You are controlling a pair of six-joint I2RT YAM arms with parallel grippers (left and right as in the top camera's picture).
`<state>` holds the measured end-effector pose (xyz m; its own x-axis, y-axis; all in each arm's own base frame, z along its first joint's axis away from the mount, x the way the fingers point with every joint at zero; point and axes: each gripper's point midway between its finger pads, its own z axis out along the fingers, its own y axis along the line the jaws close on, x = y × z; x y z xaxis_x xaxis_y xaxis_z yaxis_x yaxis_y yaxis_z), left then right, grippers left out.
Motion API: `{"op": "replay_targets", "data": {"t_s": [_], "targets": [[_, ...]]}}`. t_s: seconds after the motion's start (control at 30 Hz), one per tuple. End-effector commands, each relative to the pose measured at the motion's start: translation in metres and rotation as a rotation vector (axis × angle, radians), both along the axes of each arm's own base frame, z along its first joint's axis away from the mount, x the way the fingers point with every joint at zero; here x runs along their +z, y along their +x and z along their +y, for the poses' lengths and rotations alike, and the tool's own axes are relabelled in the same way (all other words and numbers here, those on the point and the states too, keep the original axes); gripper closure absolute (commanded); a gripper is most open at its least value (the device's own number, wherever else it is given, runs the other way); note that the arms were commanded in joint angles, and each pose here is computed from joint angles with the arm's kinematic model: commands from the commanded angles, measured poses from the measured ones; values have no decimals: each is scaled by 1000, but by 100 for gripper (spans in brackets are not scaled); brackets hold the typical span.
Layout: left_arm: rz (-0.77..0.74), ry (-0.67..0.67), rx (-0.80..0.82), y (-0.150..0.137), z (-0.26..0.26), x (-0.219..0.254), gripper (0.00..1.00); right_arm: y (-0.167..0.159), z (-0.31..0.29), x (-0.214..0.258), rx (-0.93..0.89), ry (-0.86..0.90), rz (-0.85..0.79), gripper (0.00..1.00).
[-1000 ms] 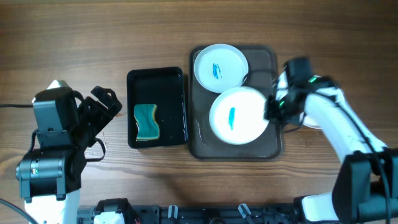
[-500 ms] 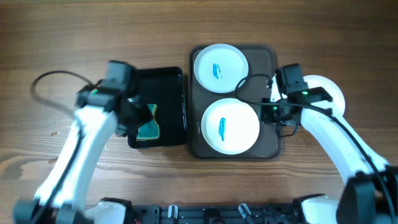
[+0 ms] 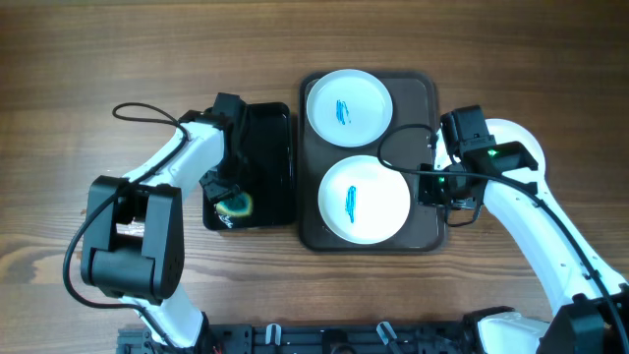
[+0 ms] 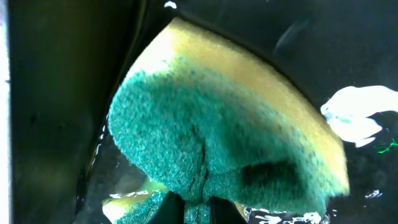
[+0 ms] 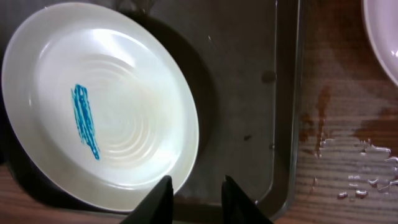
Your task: Clean dirty plates on tray and stack at the side
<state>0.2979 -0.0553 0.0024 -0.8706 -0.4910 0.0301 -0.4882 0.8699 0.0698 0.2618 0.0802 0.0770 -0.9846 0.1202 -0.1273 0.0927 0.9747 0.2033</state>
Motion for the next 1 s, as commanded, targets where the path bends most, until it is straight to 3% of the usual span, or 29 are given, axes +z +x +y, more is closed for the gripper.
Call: {"op": "replay_targets", "data": {"t_s": [0.0, 0.1, 0.27, 0.43, 0.5, 0.6, 0.8, 0.97], "targets": [[-86, -5, -72, 22, -3, 29, 96, -9, -2, -17, -20, -2, 16, 72], [-151, -17, -86, 26, -4, 55, 96, -11, -2, -33, -19, -5, 30, 71], [-143, -28, -103, 22, -8, 48, 96, 3, 7, -64, 86, 21, -19, 66], [-205, -104, -124, 29, -25, 92, 96, 6, 18, -88, 102, 73, 26, 82], [-245, -193, -180, 32, -52, 114, 96, 6, 18, -92, 98, 71, 36, 96], [-263, -335, -246, 27, -103, 126, 96, 6, 16, -93, 81, 63, 41, 96], [-244, -421, -367, 11, -212, 89, 96, 4, 15, -94, 66, 58, 52, 96], [-171, -410, -360, 1, -247, 34, 96, 3, 15, -94, 66, 58, 55, 96]]}}
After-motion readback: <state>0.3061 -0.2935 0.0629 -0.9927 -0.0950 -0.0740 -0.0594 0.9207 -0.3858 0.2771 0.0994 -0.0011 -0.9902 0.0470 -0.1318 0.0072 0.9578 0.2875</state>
